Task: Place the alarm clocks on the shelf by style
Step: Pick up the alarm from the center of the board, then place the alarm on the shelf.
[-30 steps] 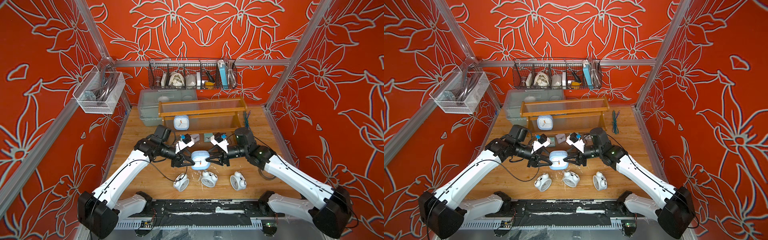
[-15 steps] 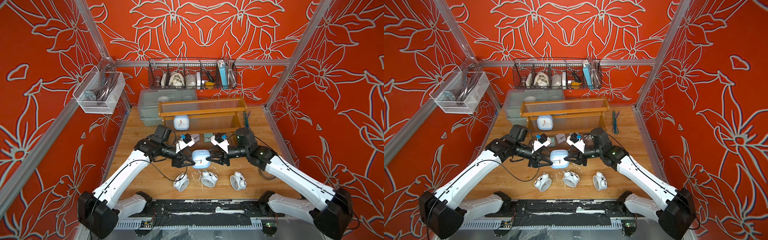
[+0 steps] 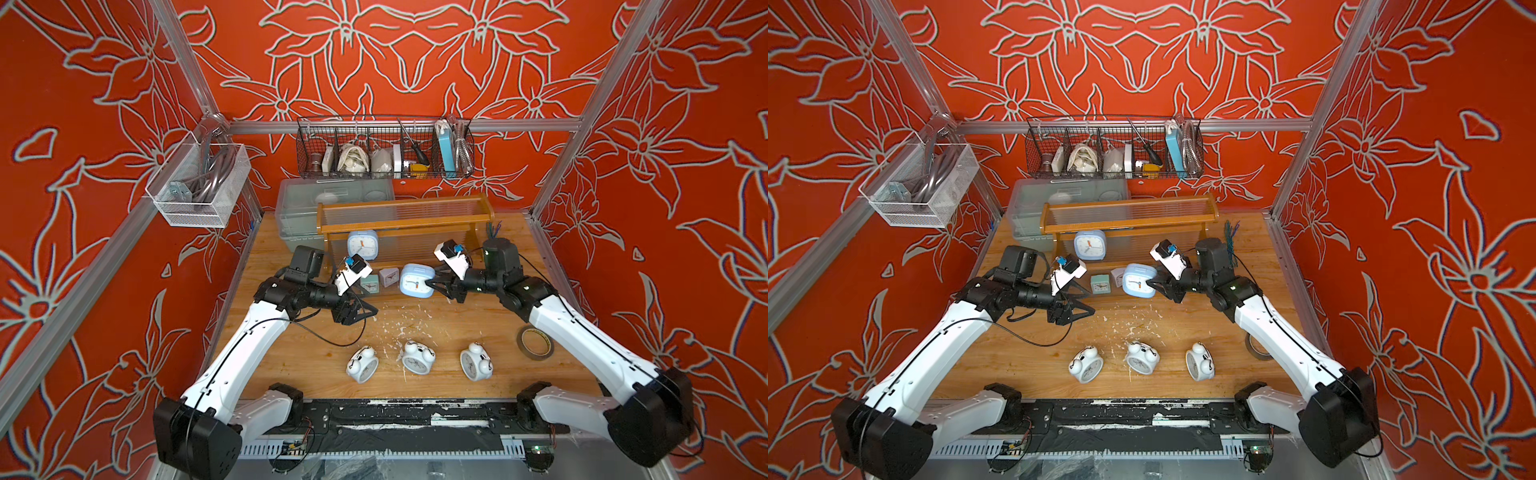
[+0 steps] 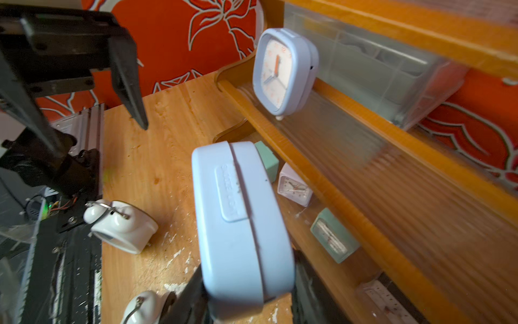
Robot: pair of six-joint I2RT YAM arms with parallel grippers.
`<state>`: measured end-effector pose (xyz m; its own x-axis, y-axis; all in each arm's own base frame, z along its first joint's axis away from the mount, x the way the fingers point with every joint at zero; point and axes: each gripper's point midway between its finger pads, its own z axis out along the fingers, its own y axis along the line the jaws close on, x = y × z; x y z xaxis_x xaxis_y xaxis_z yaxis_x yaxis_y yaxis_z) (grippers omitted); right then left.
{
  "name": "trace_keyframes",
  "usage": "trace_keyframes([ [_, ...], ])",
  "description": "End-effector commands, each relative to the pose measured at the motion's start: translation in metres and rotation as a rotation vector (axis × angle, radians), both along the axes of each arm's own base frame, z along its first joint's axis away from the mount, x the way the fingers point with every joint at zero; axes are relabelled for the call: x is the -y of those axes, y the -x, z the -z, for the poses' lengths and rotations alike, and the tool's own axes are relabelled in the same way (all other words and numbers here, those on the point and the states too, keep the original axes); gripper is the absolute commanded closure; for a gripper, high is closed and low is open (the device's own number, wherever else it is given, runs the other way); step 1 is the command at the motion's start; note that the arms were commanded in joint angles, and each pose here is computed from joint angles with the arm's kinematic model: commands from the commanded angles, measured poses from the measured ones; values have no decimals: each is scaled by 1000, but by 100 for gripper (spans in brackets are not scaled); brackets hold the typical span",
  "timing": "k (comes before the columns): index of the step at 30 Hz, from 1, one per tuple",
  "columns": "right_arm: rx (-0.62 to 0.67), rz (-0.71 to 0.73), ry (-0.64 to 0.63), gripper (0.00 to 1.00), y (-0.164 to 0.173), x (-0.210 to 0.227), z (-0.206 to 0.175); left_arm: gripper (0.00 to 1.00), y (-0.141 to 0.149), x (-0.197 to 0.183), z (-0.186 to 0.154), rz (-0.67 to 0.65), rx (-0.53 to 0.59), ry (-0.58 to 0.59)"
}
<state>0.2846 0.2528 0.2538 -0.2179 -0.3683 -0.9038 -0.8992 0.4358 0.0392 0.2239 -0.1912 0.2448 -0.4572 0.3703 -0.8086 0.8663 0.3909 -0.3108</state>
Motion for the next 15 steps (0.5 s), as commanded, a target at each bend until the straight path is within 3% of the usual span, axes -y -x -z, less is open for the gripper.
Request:
trace_keyframes([
  [1,94,9,-8,73,-21,-1,-26,33,11,-3,6,1,-41,9],
  [15,117,59,8,73,-74,-8,-38,33,18,-4,12,5,-65,20],
])
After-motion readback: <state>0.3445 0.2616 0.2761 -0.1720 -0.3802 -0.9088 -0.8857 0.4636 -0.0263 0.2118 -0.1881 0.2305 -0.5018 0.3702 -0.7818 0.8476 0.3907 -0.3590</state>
